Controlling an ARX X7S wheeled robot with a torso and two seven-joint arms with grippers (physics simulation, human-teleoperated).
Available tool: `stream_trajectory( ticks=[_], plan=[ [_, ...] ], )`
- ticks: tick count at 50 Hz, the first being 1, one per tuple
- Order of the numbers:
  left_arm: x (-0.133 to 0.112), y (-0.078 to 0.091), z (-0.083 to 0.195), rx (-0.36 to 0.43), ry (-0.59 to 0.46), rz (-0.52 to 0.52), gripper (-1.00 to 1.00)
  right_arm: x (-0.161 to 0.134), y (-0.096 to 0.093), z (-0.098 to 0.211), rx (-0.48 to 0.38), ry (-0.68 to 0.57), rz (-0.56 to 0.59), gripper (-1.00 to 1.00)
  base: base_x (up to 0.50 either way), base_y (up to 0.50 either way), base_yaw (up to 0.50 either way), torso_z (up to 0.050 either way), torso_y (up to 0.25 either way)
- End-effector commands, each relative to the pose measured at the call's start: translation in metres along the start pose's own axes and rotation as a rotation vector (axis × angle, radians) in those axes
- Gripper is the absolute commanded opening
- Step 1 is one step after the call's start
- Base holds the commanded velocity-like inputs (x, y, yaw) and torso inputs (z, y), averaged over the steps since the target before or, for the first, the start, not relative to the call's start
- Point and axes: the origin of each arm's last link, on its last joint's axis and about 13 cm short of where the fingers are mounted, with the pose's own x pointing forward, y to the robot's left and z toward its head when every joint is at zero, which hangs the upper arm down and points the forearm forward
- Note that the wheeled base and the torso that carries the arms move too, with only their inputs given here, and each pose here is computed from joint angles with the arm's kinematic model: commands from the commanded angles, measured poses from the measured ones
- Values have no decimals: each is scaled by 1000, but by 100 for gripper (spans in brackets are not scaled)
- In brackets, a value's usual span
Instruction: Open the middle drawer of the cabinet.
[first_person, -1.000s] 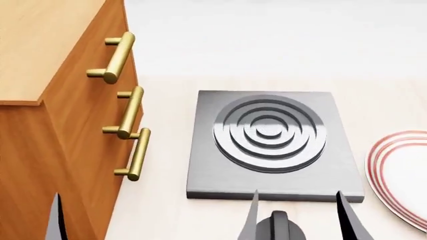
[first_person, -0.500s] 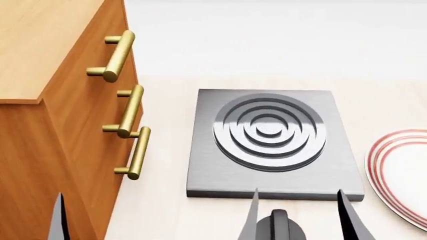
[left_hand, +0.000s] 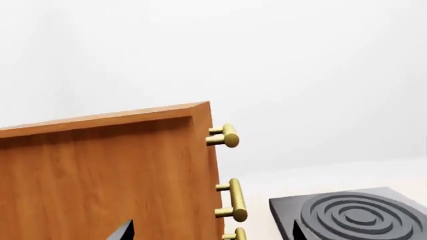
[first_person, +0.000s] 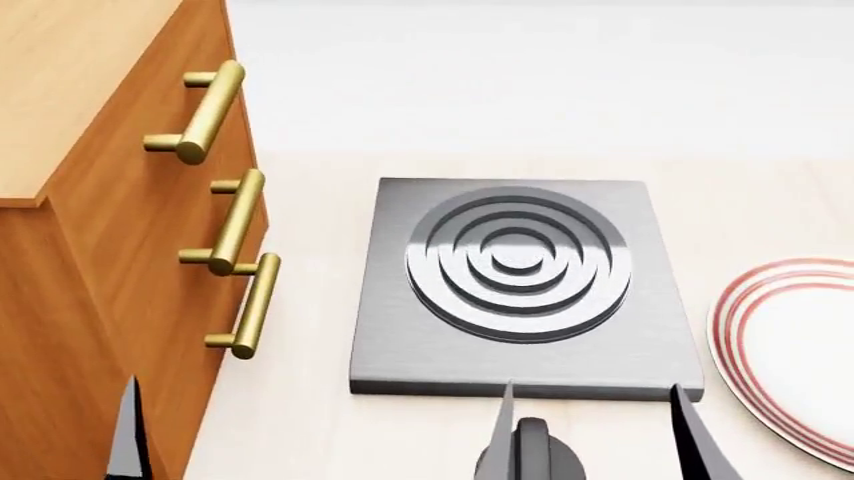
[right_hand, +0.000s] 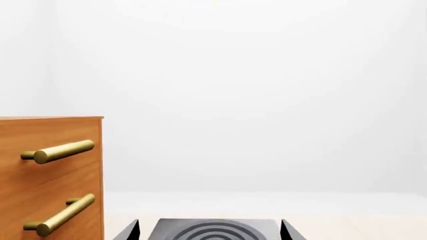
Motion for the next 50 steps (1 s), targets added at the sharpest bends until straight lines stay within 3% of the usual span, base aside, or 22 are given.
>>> stream_trajectory(
  ticks=[1,6,7,8,10,11,12,13,15,19,25,32,37,50],
  plan=[
    [31,-8,29,269,-83,-71,100,-3,1,-4,14,-16,4,100,0,0,0,0,0],
    [54,-23,46,436,-139,-139,100,-4,0,-4,23,-16,9,100,0,0,0,0,0],
    [65,-26,49,496,-139,-142,100,-4,0,-5,26,-13,10,100,0,0,0,0,0],
    [73,-28,51,604,-188,-71,100,-4,0,-5,31,-10,8,100,0,0,0,0,0],
    [81,-32,54,625,-192,-81,100,-4,-1,-6,41,-4,4,100,0,0,0,0,0],
    [95,-36,55,738,-214,-56,100,-4,-1,-7,47,0,0,100,0,0,0,0,0],
    [99,-39,55,762,-208,-63,100,-4,-2,-7,49,2,-2,100,0,0,0,0,0],
    [112,-44,54,858,-211,-68,100,-4,-2,-7,51,5,-7,100,0,0,0,0,0],
    [125,-49,49,954,-185,-93,100,-4,-3,-7,62,5,-21,100,0,0,0,0,0],
    [152,-63,38,1073,-175,-94,100,-3,-3,-9,68,13,-24,100,0,0,0,0,0],
    [191,-85,16,1138,-116,-144,100,-4,-4,-9,68,14,-24,100,0,0,0,0,0],
    [214,-98,6,1198,-83,-155,100,-5,-4,-10,74,17,-16,100,0,0,0,0,0],
    [227,-90,-12,1303,-37,-161,100,-5,-5,-10,71,26,-17,100,0,0,0,0,0],
    [235,-70,-28,1419,1,-123,100,-5,-6,-9,87,22,-17,100,0,0,0,0,0]
  ],
)
